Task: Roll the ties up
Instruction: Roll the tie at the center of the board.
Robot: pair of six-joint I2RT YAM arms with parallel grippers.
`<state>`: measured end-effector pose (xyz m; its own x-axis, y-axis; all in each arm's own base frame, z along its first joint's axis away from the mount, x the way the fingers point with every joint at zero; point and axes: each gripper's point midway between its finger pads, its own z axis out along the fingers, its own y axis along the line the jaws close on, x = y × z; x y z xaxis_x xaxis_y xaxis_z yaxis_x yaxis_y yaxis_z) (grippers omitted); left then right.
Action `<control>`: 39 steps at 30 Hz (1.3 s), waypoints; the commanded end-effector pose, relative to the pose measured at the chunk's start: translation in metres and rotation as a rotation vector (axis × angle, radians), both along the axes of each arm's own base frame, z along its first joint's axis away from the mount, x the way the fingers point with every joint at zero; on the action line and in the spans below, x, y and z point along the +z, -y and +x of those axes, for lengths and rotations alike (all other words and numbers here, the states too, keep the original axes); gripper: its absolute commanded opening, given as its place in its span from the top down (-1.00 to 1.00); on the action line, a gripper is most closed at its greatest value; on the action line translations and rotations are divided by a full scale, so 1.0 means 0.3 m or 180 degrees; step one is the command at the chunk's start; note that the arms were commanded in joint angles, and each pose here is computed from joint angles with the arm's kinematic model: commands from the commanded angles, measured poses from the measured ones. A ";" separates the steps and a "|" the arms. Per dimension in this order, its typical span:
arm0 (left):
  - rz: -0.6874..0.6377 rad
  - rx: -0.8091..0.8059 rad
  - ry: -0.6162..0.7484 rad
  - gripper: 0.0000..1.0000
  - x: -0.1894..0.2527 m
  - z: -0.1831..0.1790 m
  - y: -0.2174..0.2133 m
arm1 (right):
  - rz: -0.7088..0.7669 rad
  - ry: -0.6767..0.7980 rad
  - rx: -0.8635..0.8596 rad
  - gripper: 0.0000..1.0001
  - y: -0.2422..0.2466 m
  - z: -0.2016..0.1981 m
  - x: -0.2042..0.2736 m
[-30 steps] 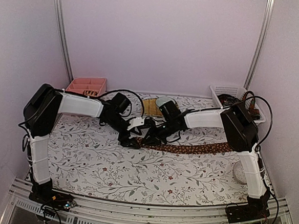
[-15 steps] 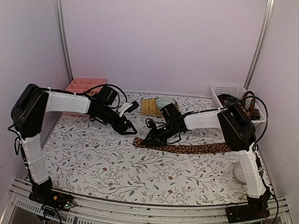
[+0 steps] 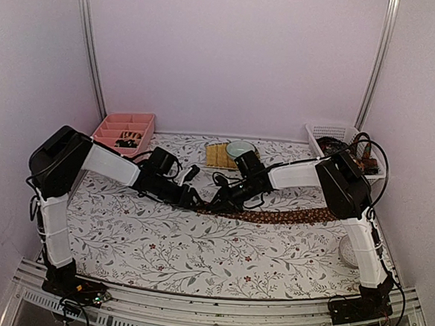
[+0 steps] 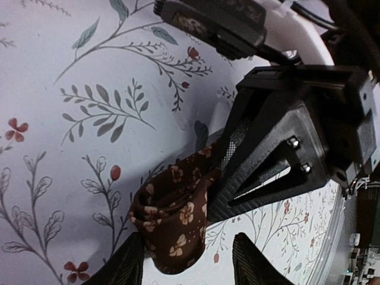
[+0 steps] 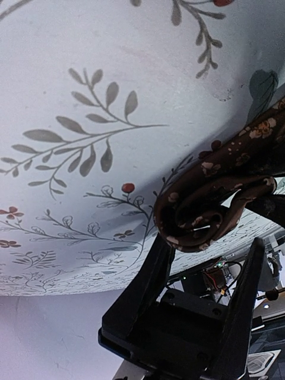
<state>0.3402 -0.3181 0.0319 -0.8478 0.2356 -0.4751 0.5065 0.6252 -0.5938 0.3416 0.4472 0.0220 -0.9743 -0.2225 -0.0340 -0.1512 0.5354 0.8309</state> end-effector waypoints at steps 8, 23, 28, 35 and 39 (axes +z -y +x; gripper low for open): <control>-0.0051 0.0400 -0.0278 0.19 -0.110 -0.040 0.019 | -0.0383 -0.0317 -0.0143 0.79 0.071 -0.017 -0.222; 0.0091 0.0728 -0.0257 1.00 -0.119 0.012 0.003 | -0.0346 -0.0271 -0.0156 0.67 0.073 0.001 -0.191; 0.0501 0.0782 -0.0038 1.00 -0.083 0.046 -0.014 | -0.0228 0.0039 -0.0135 0.22 0.075 0.068 -0.060; 0.1176 0.0809 0.0317 1.00 -0.019 0.111 -0.039 | 0.0015 0.0628 0.0077 0.03 0.088 0.086 0.199; 0.1286 0.0766 0.0439 1.00 0.019 0.128 -0.022 | 0.0170 0.0758 0.0198 0.06 0.108 0.070 0.257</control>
<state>0.3780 -0.3285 0.0382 -0.8467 0.1577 -0.5082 0.3737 0.8562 -0.3568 0.3601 0.4345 0.0365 -0.9507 -0.2712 -0.1503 -0.2719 0.4959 0.8247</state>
